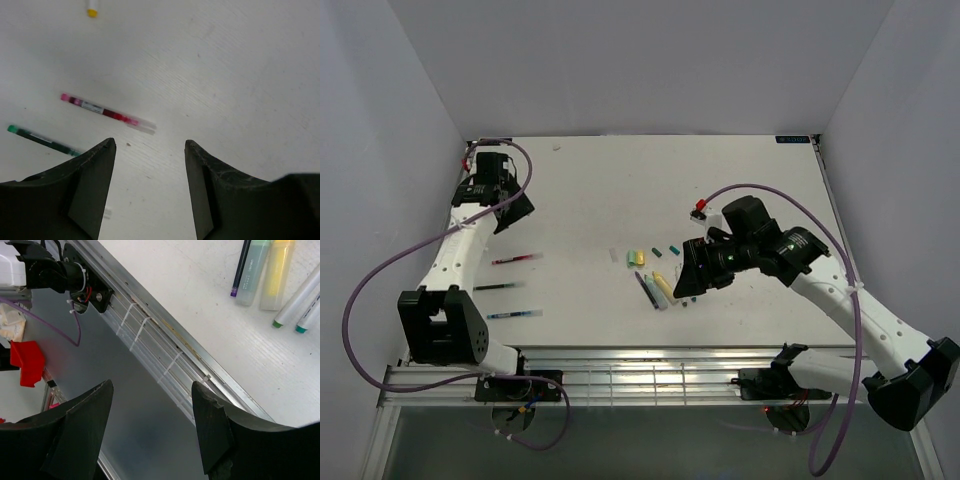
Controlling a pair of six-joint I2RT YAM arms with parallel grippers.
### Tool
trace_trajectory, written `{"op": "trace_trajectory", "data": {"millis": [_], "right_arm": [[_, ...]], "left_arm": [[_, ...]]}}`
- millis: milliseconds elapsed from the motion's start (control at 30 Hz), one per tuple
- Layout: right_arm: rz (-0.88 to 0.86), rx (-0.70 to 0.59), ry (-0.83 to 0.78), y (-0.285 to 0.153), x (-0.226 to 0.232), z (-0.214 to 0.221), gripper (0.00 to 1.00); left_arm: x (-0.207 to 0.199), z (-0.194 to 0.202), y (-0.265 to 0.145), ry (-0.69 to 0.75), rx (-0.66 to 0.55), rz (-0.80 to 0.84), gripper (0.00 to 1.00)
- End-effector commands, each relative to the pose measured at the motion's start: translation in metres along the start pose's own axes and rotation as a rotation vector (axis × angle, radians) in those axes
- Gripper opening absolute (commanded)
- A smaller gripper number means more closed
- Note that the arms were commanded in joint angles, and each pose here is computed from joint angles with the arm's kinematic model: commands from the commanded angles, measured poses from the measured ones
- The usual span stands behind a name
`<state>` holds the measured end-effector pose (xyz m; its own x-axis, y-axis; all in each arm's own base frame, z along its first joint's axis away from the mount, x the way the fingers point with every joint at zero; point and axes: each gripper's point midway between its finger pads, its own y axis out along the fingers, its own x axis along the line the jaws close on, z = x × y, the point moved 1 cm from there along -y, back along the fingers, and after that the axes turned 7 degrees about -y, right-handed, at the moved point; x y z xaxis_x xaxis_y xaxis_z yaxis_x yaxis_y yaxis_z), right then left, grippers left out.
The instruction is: Open the pen caps
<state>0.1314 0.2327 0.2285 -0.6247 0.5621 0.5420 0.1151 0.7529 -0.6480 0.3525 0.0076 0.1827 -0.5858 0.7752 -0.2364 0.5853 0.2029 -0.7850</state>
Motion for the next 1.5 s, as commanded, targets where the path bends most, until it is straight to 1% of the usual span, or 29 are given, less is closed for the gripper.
{"op": "trace_trajectory", "data": {"millis": [0, 67, 100, 133, 167, 200, 233, 267, 300, 333, 500, 600, 733, 767, 900, 1033, 1133, 1167, 1233, 1267, 1333, 1367, 1467], "right_arm": [[-0.025, 0.035, -0.029, -0.001, 0.005, -0.006, 0.70], [-0.017, 0.056, -0.044, 0.004, 0.002, -0.014, 0.70], [-0.013, 0.062, -0.045, 0.006, 0.000, -0.016, 0.70], [-0.005, 0.085, -0.036, 0.011, -0.004, -0.016, 0.70], [-0.005, 0.087, -0.037, 0.012, -0.004, -0.019, 0.70], [-0.006, 0.092, -0.033, 0.015, -0.005, -0.021, 0.70], [-0.005, 0.112, -0.022, 0.021, -0.008, -0.021, 0.70], [-0.007, 0.113, -0.029, 0.022, -0.008, -0.024, 0.70], [-0.005, 0.117, -0.031, 0.024, -0.009, -0.027, 0.70], [0.000, 0.134, -0.023, 0.029, -0.012, -0.028, 0.70], [-0.003, 0.152, -0.018, 0.041, -0.015, -0.043, 0.70], [0.001, 0.156, -0.010, 0.045, -0.019, -0.046, 0.69], [0.012, 0.157, 0.016, 0.047, -0.028, -0.050, 0.69], [0.010, 0.157, 0.025, 0.047, -0.030, -0.050, 0.69], [0.021, 0.149, 0.073, 0.045, -0.041, -0.054, 0.69], [0.025, 0.141, 0.093, 0.045, -0.046, -0.058, 0.69], [0.030, 0.123, 0.094, 0.042, -0.048, -0.063, 0.69], [0.036, 0.123, 0.097, 0.042, -0.048, -0.062, 0.69], [0.042, 0.114, 0.094, 0.040, -0.048, -0.063, 0.69], [0.047, 0.111, 0.095, 0.039, -0.049, -0.063, 0.69], [0.048, 0.106, 0.097, 0.037, -0.048, -0.061, 0.69], [0.049, 0.104, 0.099, 0.036, -0.048, -0.061, 0.69], [0.055, 0.084, 0.094, 0.029, -0.044, -0.061, 0.69]], "left_arm": [[0.035, -0.039, 0.022, -0.039, -0.112, -0.077, 0.68], [0.047, -0.043, 0.041, -0.059, -0.101, -0.087, 0.65], [0.058, -0.056, 0.049, -0.092, -0.130, -0.093, 0.64], [0.060, -0.060, 0.056, -0.103, -0.131, -0.082, 0.60], [0.066, -0.059, 0.070, -0.110, -0.109, -0.094, 0.58], [0.073, -0.072, 0.075, -0.133, -0.128, -0.093, 0.58], [0.075, -0.075, 0.083, -0.139, -0.122, -0.092, 0.57], [0.083, -0.074, 0.100, -0.145, -0.092, -0.114, 0.56], [0.080, -0.085, 0.105, -0.141, -0.107, -0.103, 0.54], [0.079, -0.087, 0.112, -0.138, -0.101, -0.103, 0.53], [0.071, -0.096, 0.156, -0.126, -0.063, -0.095, 0.52], [0.067, -0.100, 0.170, -0.114, -0.058, -0.073, 0.52], [0.071, -0.097, 0.196, -0.095, -0.027, -0.087, 0.52], [0.070, -0.101, 0.198, -0.089, -0.031, -0.084, 0.53], [0.075, -0.094, 0.211, -0.079, 0.001, -0.102, 0.52], [0.077, -0.080, 0.219, -0.072, 0.049, -0.106, 0.40], [0.084, -0.065, 0.222, -0.059, 0.087, -0.123, 0.36], [0.086, -0.062, 0.223, -0.054, 0.094, -0.126, 0.31], [0.090, -0.050, 0.223, -0.044, 0.122, -0.137, 0.24], [0.091, -0.047, 0.223, -0.042, 0.128, -0.138, 0.16], [0.090, -0.039, 0.220, -0.043, 0.153, -0.117, 0.06], [0.088, -0.038, 0.218, -0.043, 0.157, -0.104, 0.00], [0.069, -0.046, 0.201, -0.048, 0.149, -0.014, 0.00]]}}
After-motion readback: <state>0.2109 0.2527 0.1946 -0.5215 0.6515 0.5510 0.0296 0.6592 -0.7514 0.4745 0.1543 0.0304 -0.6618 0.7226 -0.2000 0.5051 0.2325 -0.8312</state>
